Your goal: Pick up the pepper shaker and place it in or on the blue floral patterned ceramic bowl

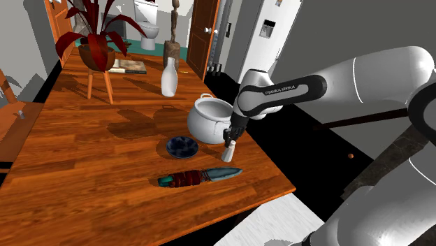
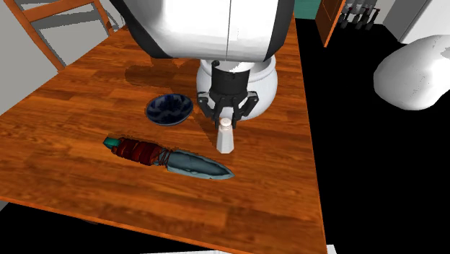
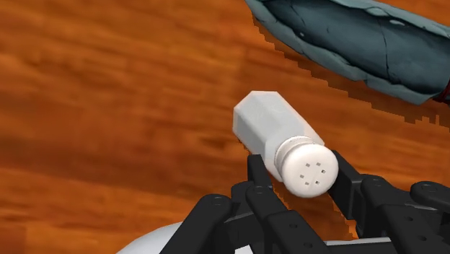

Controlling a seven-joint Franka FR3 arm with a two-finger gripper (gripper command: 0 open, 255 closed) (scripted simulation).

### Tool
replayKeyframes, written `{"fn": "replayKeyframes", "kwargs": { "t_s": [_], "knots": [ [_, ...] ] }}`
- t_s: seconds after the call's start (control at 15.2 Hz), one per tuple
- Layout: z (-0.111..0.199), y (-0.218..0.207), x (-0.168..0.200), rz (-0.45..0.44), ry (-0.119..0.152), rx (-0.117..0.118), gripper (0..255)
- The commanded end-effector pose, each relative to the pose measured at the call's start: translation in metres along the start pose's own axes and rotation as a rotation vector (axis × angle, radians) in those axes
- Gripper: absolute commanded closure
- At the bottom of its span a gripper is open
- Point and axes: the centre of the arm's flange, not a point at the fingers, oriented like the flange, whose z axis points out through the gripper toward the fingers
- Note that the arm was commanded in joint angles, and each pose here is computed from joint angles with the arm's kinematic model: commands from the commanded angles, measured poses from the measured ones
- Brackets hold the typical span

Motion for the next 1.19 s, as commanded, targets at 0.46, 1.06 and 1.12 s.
{"fn": "replayKeyframes", "kwargs": {
  "t_s": [0.46,1.06,1.12],
  "knots": [
    [-0.045,-0.004,-0.002,0.0,-0.001,0.0,255],
    [-0.092,-0.007,-0.003,0.0,-0.001,0.0,255],
    [-0.098,-0.008,-0.003,0.0,-0.001,0.0,255]
  ]
}}
